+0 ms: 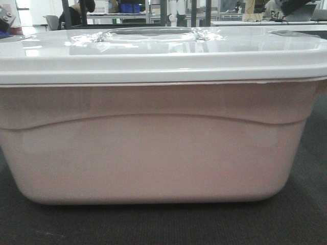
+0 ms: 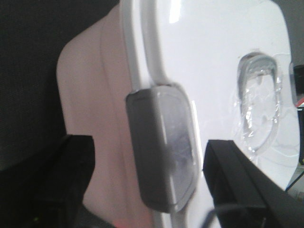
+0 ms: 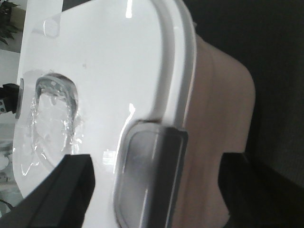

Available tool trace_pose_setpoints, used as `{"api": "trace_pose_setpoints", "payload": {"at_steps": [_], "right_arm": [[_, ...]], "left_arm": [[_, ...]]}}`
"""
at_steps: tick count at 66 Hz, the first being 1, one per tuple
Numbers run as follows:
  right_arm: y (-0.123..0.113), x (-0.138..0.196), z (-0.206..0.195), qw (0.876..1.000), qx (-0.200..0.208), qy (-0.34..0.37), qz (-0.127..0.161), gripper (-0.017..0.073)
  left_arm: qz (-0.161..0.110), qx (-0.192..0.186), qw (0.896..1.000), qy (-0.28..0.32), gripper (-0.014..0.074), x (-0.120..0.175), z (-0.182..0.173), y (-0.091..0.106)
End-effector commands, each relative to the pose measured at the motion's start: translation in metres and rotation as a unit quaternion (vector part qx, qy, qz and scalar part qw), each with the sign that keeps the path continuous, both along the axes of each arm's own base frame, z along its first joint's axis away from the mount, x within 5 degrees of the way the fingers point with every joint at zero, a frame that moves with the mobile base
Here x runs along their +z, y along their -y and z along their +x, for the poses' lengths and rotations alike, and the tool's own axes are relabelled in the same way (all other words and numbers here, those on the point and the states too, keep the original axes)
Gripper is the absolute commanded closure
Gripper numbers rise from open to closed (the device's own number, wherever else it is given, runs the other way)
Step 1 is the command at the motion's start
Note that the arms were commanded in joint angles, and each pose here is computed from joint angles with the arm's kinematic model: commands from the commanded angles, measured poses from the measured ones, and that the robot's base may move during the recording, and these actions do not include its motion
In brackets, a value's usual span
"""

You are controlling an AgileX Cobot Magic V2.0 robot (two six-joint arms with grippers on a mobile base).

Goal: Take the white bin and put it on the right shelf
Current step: 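Position both grippers around the grey lid clips at the bin ends, then close both grippers on the grey clips at opposite bin ends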

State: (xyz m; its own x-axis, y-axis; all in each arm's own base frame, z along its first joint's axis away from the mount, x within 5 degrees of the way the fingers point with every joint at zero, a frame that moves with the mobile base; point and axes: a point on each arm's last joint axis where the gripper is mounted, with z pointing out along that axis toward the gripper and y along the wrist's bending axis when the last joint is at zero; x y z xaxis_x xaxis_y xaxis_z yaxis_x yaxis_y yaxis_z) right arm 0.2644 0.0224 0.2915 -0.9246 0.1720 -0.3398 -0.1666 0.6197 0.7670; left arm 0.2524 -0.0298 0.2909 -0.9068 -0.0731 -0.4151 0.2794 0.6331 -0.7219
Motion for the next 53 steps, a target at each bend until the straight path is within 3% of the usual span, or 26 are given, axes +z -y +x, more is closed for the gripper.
{"api": "trace_pose_setpoints", "payload": {"at_steps": [1,28,53], "right_arm": [[-0.009,0.017,-0.014,0.998,0.049,0.006,0.049,-0.0072],[-0.018,0.015,-0.016,0.996,0.058,0.002,0.068,-0.0072],[-0.029,0.016,-0.018,0.994,0.079,0.001,0.073,-0.0072]], "left_arm": [[-0.058,-0.016,0.998,0.019,0.0205,0.021,-0.005,0.008],[-0.063,-0.036,0.997,0.024,0.0205,0.022,-0.005,0.024],[-0.061,-0.032,0.997,0.026,0.0206,0.021,-0.004,0.024]]}}
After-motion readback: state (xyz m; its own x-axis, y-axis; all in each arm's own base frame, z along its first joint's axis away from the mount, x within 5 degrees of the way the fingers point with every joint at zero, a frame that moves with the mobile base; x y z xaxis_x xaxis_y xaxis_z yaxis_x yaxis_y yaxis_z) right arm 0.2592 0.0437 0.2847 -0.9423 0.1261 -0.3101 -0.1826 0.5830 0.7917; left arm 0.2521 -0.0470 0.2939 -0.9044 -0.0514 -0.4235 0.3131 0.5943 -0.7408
